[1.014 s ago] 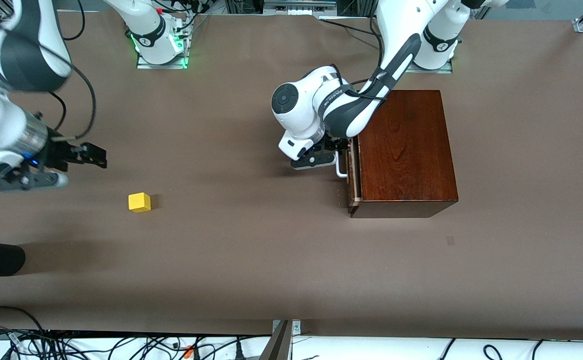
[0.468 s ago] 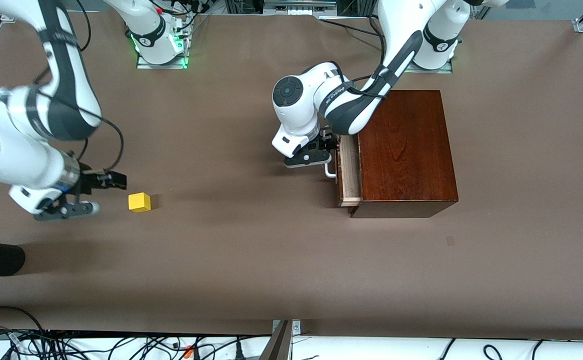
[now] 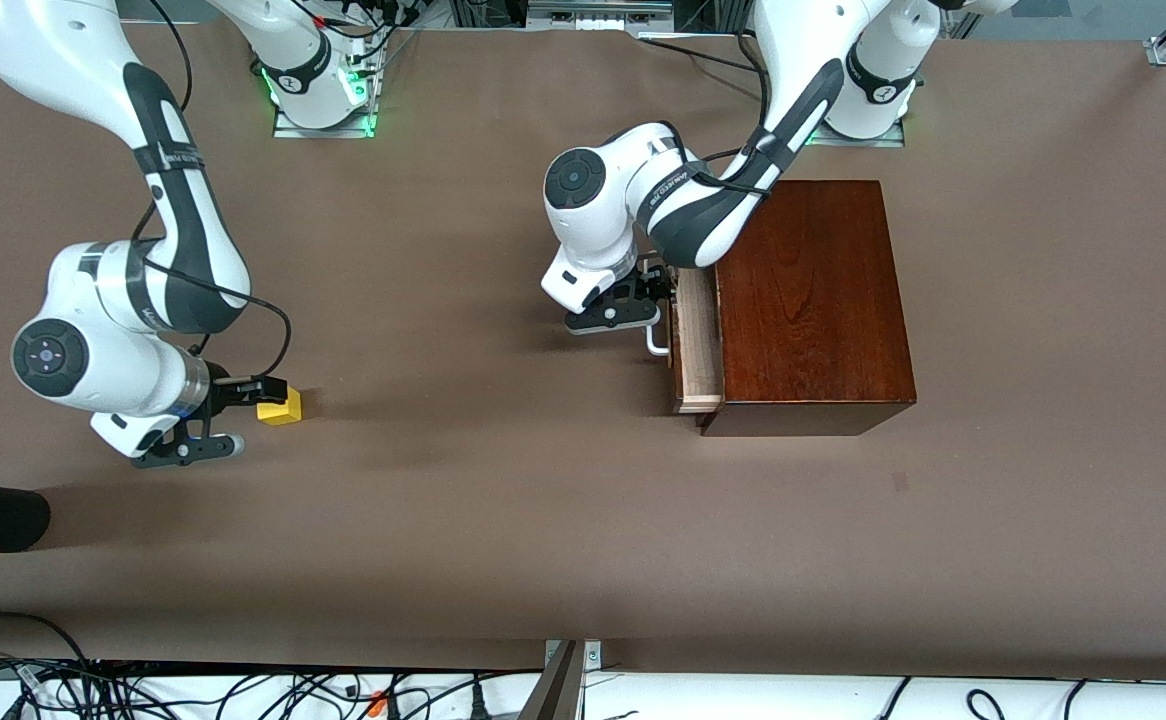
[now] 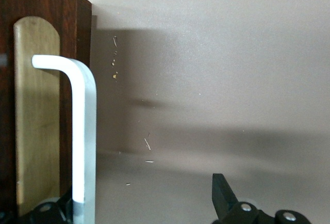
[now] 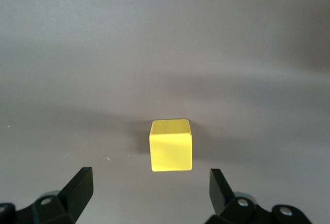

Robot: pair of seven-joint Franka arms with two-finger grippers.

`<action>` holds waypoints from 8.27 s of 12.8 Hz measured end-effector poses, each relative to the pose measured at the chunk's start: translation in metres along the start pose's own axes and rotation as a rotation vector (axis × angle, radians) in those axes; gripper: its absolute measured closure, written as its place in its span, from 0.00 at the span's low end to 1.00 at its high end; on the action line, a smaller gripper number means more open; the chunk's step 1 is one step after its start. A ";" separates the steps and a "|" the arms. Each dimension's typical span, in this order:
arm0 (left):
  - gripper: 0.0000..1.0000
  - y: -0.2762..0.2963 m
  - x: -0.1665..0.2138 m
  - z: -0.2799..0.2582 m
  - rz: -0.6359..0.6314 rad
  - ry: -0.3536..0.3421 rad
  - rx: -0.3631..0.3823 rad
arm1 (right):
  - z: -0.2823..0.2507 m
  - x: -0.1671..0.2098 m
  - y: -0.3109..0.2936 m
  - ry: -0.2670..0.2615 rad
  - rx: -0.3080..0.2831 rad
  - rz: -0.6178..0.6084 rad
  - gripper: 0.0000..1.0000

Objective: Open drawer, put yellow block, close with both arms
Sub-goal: 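Close the right gripper on the yellow cube, then lift the cube with the right gripper while the left gripper withdraws, then carry the yellow cube with the right gripper over the open drawer, then lower the cube into the drawer and open the right gripper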

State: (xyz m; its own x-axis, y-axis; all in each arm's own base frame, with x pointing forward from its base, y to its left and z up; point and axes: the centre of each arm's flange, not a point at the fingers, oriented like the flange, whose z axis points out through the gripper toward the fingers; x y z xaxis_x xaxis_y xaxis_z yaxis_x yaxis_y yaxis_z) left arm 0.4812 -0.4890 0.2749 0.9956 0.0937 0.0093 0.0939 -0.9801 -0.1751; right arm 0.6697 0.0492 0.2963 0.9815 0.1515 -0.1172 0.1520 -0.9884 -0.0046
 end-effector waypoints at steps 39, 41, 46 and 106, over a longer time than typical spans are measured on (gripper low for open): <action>0.00 -0.213 0.114 -0.229 0.177 -0.075 -0.039 | -0.043 0.007 -0.037 0.054 0.003 -0.101 0.45; 0.00 -0.285 0.139 -0.239 0.213 -0.095 -0.062 | -0.064 0.005 -0.074 0.029 0.002 -0.156 0.45; 0.00 -0.410 0.159 -0.244 0.283 -0.115 -0.141 | -0.095 -0.023 -0.224 0.040 0.035 -0.385 0.45; 0.00 -0.481 0.105 -0.240 0.196 0.000 -0.173 | -0.061 -0.157 -0.637 0.272 -0.157 -1.301 0.00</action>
State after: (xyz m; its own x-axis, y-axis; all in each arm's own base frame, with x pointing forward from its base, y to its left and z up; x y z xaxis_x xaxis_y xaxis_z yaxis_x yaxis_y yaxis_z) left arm 0.5426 -0.0502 0.5963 0.9948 -0.1010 -0.0087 -0.1010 -0.9949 -0.0027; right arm 0.4254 0.6562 0.3785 0.1028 0.9910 0.0854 0.9812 -0.1151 0.1550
